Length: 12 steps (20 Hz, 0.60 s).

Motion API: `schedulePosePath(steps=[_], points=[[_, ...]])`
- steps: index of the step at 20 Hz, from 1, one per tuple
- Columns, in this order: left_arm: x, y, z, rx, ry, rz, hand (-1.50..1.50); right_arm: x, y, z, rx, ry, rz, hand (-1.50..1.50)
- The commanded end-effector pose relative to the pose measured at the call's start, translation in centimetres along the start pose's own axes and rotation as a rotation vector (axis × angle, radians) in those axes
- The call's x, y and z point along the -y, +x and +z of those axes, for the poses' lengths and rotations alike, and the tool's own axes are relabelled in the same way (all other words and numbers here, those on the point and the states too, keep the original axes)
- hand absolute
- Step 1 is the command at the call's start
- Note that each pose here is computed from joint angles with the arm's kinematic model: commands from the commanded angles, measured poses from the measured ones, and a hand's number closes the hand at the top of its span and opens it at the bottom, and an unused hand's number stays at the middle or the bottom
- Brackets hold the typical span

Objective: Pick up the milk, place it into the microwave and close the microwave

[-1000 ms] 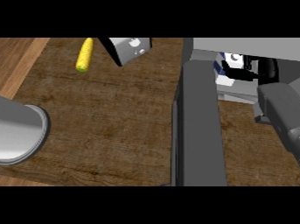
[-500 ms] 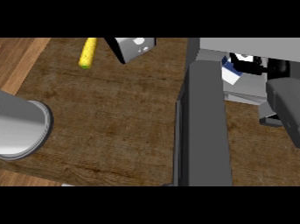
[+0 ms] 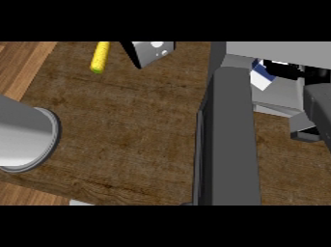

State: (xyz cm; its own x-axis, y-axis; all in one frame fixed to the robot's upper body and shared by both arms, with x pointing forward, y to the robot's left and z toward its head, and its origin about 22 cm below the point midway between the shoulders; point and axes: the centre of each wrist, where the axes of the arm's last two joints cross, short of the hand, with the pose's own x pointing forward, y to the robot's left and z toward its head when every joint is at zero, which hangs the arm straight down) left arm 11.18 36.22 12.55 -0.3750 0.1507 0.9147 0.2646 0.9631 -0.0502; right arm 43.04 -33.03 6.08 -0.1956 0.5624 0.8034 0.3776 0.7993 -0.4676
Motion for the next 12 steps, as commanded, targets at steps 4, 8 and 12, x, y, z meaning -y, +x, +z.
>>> schedulePosePath(steps=[4,8,12], points=[[-0.3,-0.1,-0.8,-0.012,-0.011,-0.019,-1.5,0.7,0.7,-0.8,0.006,-0.01,0.004,1.5],[-0.3,0.1,-1.0,0.002,-0.016,-0.033,-1.5,2.8,-1.0,0.0,-0.021,-0.075,0.252,1.5],[-0.1,-0.4,-1.0,-0.031,-0.027,-0.024,-1.5,-3.1,3.0,-1.2,0.066,0.034,-0.168,-1.5]])
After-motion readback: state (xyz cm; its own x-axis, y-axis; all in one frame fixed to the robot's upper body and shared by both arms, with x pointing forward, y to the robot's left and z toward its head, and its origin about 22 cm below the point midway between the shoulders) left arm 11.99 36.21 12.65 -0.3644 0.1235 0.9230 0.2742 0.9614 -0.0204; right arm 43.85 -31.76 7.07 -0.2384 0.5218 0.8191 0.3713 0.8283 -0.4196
